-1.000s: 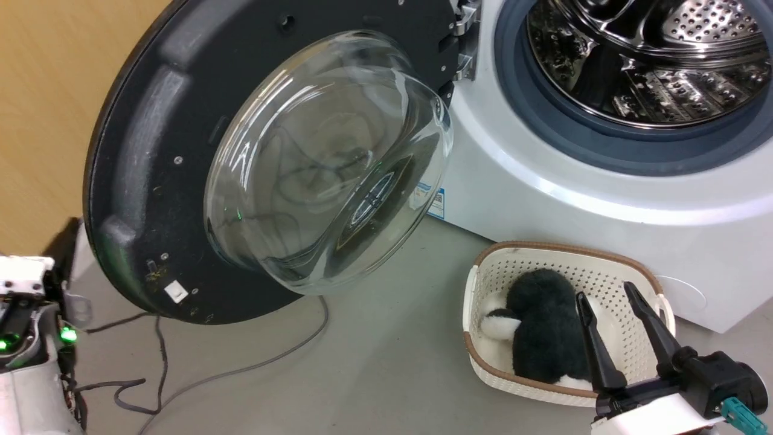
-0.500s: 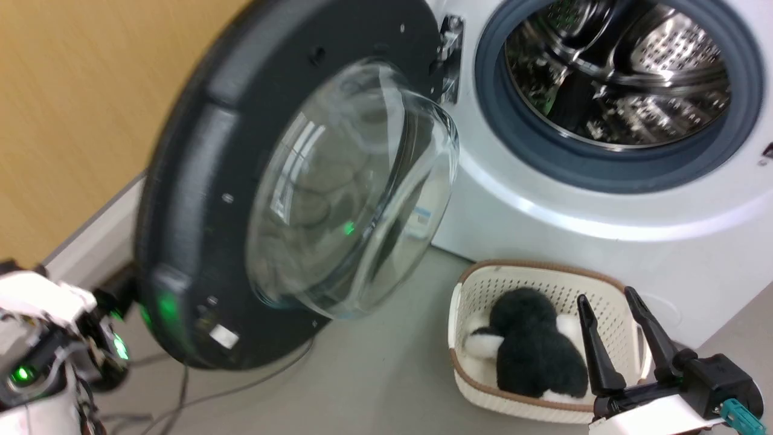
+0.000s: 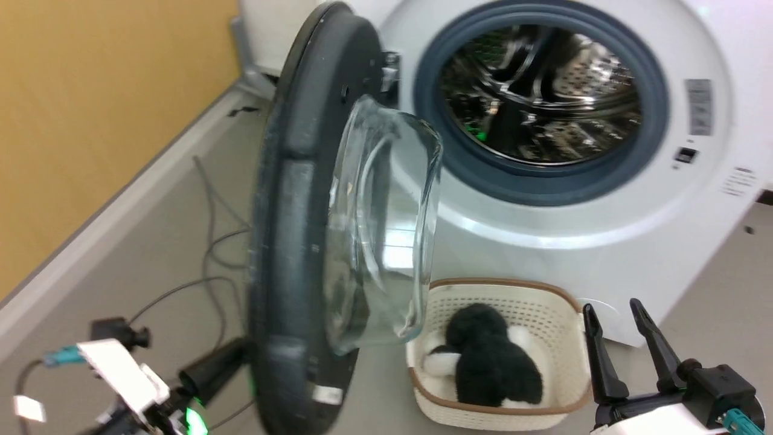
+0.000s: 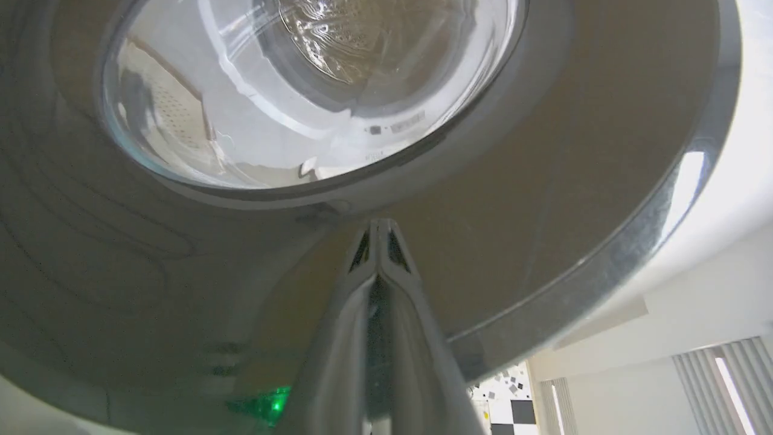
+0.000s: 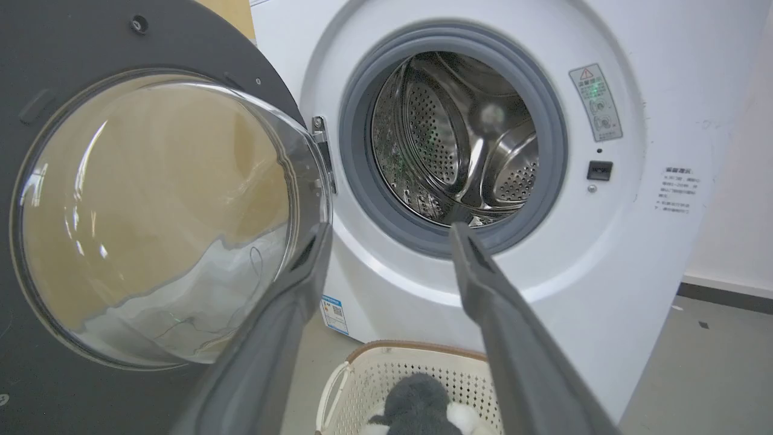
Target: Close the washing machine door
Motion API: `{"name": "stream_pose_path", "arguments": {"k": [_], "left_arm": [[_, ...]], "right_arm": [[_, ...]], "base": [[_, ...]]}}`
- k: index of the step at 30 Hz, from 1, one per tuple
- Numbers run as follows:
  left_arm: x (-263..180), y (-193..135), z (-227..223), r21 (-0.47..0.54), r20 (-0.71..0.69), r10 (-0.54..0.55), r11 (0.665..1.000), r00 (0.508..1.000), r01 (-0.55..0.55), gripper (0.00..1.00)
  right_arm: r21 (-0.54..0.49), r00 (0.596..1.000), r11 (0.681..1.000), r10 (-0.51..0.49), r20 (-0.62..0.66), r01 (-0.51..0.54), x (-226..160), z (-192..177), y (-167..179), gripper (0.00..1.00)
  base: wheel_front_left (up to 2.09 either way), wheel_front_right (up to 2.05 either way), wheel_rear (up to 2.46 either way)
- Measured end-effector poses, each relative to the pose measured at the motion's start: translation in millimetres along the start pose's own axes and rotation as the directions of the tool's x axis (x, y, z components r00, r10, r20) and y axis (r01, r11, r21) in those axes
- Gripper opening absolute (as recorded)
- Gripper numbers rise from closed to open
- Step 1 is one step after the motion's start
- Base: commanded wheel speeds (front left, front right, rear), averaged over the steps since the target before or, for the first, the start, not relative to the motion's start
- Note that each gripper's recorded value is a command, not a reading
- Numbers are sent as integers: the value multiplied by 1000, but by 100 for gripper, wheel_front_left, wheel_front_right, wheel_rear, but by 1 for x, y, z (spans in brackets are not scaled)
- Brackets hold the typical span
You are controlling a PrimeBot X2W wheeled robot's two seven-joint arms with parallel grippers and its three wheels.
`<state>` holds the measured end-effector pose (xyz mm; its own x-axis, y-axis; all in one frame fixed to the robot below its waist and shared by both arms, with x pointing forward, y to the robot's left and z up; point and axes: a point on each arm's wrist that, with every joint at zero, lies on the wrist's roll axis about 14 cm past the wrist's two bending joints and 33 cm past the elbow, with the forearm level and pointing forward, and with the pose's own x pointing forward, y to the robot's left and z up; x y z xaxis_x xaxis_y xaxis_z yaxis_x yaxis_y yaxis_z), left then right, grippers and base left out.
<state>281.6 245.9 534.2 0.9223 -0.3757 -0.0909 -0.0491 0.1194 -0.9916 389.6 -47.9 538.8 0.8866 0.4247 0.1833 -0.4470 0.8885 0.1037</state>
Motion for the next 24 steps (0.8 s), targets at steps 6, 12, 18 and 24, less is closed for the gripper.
{"name": "stream_pose_path", "arguments": {"k": [6,12,18,24], "left_arm": [[36,-18,-60,-91,-172,-114,991,979,99,0],[75,-30,-120,-183,-323,-183,975,928,128,0],[121,-37,-167,-263,-415,-225,957,882,120,0],[196,-41,-206,-265,-433,-223,958,873,112,0]], "right_arm": [[-12,996,996,-85,2,85,-19,3,-24,100],[-32,981,981,-193,10,193,-42,8,-55,100],[-50,953,952,-303,10,303,-68,10,-85,100],[-76,891,887,-454,23,455,-105,18,-125,100]], "base": [[0,0,0],[0,0,0],[0,0,0],[0,0,0]]}}
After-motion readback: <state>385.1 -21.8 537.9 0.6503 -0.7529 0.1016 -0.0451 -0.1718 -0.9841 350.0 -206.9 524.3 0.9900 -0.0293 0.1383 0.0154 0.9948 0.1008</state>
